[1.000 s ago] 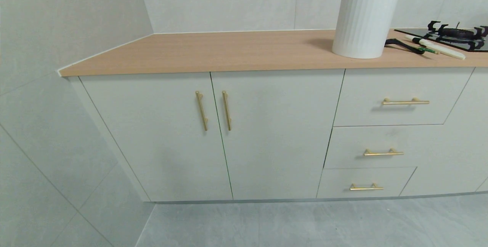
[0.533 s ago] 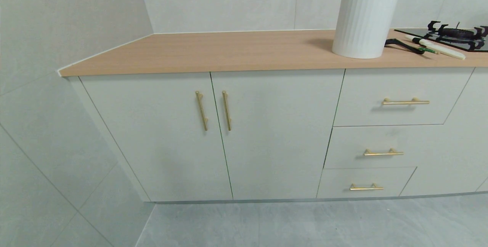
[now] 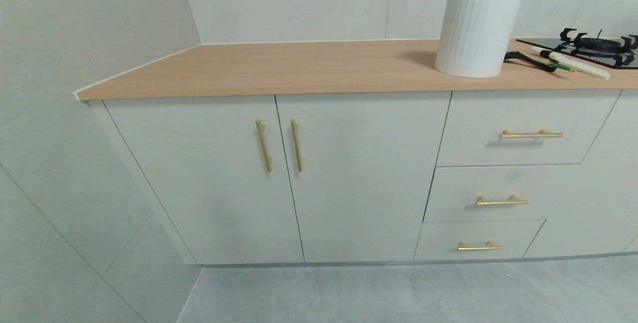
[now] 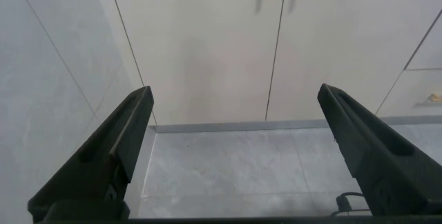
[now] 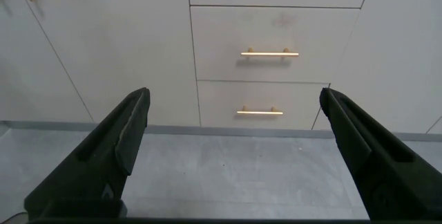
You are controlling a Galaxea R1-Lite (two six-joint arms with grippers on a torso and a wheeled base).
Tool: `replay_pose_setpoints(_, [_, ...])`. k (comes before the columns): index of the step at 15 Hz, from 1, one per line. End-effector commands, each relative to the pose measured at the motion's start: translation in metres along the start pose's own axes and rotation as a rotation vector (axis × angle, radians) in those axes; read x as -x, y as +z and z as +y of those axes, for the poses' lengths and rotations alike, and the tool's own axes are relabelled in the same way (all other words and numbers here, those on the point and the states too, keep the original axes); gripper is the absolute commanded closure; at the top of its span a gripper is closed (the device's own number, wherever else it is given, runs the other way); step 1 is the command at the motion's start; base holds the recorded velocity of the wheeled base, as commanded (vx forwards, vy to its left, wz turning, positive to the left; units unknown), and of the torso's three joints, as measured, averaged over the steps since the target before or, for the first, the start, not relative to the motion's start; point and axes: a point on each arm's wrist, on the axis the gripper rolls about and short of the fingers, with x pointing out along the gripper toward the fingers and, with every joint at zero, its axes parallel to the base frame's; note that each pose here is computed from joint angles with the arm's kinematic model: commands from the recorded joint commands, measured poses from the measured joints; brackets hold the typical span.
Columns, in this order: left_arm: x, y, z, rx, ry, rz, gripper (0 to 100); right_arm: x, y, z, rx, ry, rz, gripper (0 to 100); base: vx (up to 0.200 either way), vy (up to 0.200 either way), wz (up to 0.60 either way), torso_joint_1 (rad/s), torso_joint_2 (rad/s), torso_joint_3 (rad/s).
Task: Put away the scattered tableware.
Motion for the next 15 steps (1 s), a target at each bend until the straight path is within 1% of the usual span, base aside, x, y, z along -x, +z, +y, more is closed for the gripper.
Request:
replay_pose_setpoints(1, [-0.0001, 0.0000, 0.0000, 0.001, 0.000, 0.001, 0, -0.0002, 0.0000, 0.0000, 0.000, 0.001, 0.002, 0, 0.000, -0.200, 0.00, 0.007, 0.00, 0.002])
replay_pose_setpoints(12, [-0.0001, 0.0000, 0.0000, 0.002, 0.001, 0.001, 0, -0.0002, 0.0000, 0.0000, -0.001, 0.001, 0.002, 0, 0.000, -0.200, 0.00, 0.002, 0.00, 0.004])
replay_pose_setpoints(15, [-0.0001, 0.0000, 0.0000, 0.002, 0.003, 0.001, 0, -0.0002, 0.0000, 0.0000, 0.000, 0.001, 0.002, 0, 0.000, 0.000, 0.00, 0.000, 0.00, 0.000])
